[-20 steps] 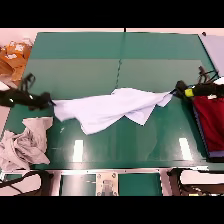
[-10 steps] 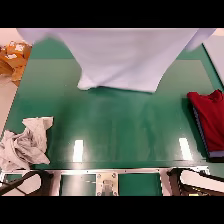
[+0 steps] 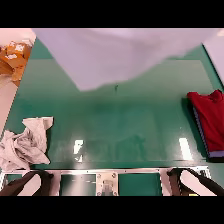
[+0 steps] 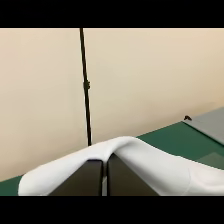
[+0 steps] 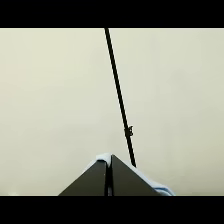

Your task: Fold the shirts.

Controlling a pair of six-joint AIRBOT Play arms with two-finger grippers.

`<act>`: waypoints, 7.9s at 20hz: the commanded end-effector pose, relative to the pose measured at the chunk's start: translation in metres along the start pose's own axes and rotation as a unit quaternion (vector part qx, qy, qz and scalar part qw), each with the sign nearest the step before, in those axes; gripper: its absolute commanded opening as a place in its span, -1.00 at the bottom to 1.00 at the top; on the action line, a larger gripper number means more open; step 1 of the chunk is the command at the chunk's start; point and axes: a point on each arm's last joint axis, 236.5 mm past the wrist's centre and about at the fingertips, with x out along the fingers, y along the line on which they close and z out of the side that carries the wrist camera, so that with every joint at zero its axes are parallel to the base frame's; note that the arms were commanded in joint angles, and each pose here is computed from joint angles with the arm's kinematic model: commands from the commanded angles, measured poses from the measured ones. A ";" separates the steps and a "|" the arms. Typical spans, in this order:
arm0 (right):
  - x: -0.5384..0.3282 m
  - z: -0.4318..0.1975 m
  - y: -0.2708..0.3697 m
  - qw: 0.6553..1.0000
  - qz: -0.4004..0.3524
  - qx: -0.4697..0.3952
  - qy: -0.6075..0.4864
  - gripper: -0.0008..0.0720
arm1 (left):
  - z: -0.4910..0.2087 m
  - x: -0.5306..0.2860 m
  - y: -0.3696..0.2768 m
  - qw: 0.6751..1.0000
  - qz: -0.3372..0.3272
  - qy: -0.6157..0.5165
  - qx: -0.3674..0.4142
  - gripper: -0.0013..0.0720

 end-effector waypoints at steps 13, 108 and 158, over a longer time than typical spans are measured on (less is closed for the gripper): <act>0.167 -0.500 -0.080 0.862 0.007 0.223 0.455 -0.94 | -0.489 0.142 0.059 0.839 -0.066 0.437 -0.318 -0.90; -0.219 -0.630 -0.011 0.652 -0.065 0.392 0.646 -0.95 | -0.582 -0.010 0.033 0.701 -0.044 0.592 -0.395 0.94; -0.022 -0.129 -0.016 0.973 0.036 0.151 0.172 -0.95 | -0.065 0.035 -0.067 0.987 -0.106 0.098 -0.075 -0.90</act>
